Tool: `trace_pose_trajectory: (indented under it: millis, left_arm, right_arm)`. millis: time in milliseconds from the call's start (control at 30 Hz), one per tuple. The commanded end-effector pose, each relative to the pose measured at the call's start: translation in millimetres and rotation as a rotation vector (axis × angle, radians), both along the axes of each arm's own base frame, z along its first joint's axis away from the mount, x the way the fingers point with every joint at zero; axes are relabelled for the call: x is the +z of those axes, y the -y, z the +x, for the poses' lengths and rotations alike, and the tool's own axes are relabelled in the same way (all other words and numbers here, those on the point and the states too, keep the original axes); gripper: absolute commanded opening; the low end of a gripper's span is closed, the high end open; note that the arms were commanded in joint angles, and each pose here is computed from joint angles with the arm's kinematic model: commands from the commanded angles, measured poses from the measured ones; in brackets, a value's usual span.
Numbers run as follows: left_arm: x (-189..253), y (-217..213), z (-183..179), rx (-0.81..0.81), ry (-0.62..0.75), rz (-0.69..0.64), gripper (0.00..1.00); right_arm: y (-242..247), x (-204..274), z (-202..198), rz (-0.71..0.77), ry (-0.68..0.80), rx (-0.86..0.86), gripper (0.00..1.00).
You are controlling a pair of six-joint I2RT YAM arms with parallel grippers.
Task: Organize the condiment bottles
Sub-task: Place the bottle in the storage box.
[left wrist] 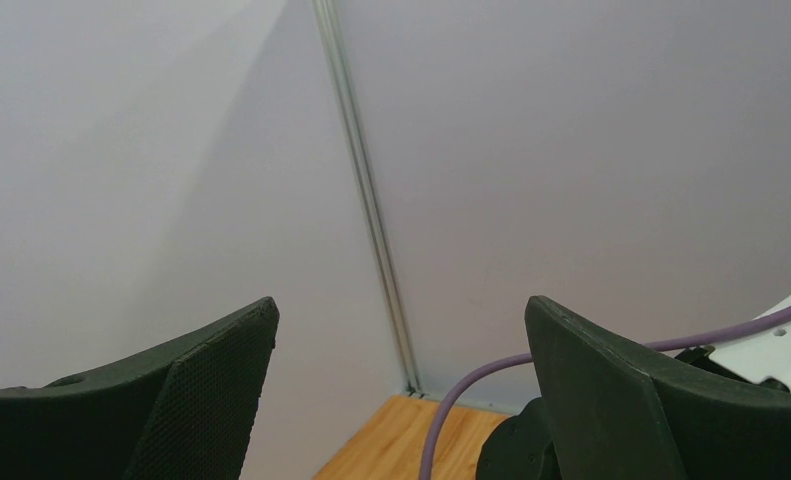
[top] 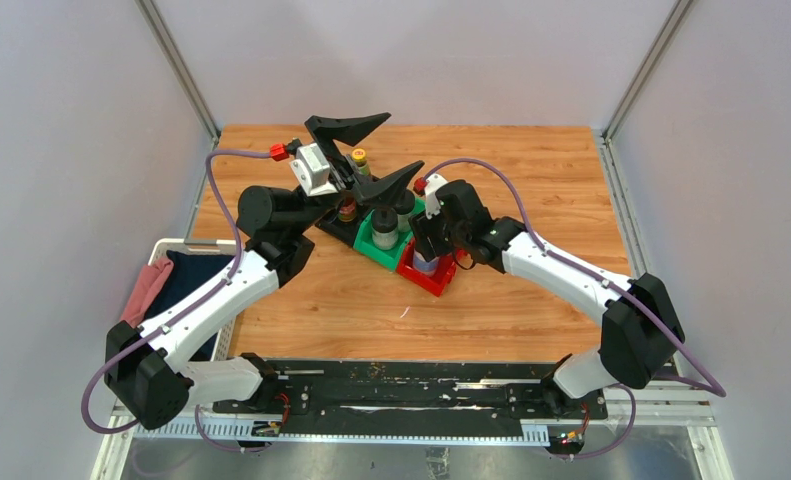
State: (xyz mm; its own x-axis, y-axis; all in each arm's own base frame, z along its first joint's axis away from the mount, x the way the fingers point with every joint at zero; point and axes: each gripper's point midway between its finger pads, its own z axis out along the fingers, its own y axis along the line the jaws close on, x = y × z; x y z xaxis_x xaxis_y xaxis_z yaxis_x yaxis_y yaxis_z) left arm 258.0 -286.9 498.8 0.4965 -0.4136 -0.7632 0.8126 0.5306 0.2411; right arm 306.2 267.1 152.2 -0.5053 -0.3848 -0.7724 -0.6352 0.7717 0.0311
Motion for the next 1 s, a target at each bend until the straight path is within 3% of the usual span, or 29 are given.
trace_pose_trajectory:
  millis: [0, 233, 600, 967]
  left_arm:
    - [9.4, 1.2, -4.1, -0.010, 0.029, -0.014, 1.00]
    - [8.6, 1.6, -3.5, -0.009, 0.029, -0.012, 1.00]
    - [8.5, 1.2, -2.7, -0.006, 0.026, -0.014, 1.00]
    - [8.9, 1.5, -2.4, -0.008, 0.022, -0.016, 1.00]
  right_arm:
    - [2.4, -12.3, -3.9, -0.015, -0.028, 0.020, 0.00]
    - [3.7, -16.9, -6.5, -0.021, -0.035, 0.015, 0.02]
    - [7.3, -18.4, -8.8, -0.046, -0.030, -0.007, 0.47]
    - [6.2, -20.9, -13.7, -0.055, -0.041, -0.004, 0.63]
